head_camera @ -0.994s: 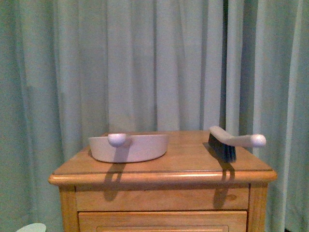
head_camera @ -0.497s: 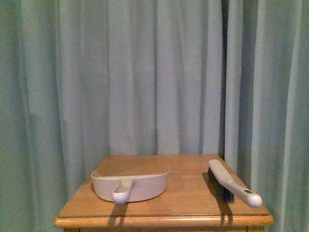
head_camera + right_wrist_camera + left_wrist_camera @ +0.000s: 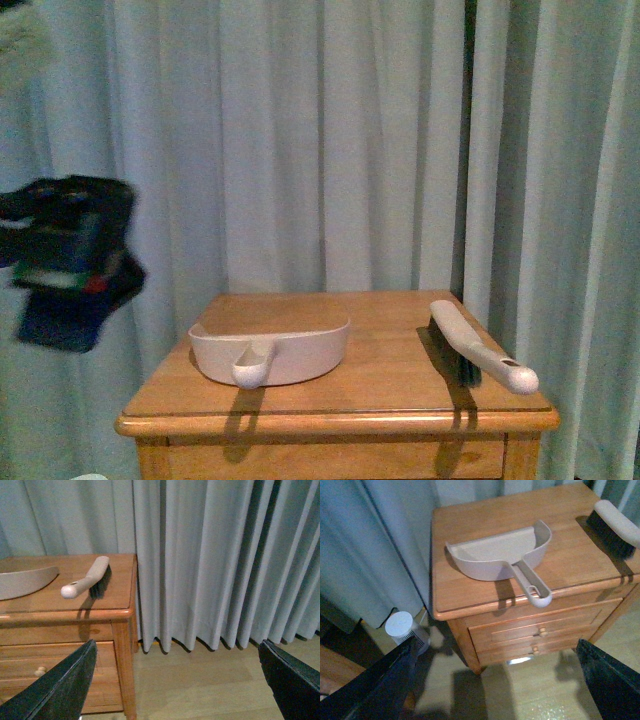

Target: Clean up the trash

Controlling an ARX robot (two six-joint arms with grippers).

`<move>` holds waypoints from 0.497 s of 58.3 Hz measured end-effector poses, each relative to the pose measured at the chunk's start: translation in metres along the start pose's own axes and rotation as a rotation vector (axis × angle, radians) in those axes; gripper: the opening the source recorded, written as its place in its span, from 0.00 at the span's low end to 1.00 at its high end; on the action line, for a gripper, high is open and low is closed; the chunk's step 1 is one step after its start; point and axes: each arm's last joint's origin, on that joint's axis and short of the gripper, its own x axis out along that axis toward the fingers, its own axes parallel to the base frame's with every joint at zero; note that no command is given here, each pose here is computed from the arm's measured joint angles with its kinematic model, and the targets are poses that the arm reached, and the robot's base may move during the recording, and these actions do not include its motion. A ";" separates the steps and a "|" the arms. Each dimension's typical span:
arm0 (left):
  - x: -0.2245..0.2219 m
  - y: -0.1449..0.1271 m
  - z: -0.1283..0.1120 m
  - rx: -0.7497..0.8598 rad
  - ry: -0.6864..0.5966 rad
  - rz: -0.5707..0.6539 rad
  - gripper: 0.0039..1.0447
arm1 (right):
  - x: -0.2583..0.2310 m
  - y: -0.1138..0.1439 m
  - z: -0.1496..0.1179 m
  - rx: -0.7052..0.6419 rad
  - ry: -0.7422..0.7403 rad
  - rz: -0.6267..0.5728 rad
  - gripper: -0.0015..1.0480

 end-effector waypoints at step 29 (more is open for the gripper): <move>0.127 -0.055 0.049 -0.055 0.278 0.056 0.93 | 0.000 0.000 0.000 0.000 0.000 0.000 0.93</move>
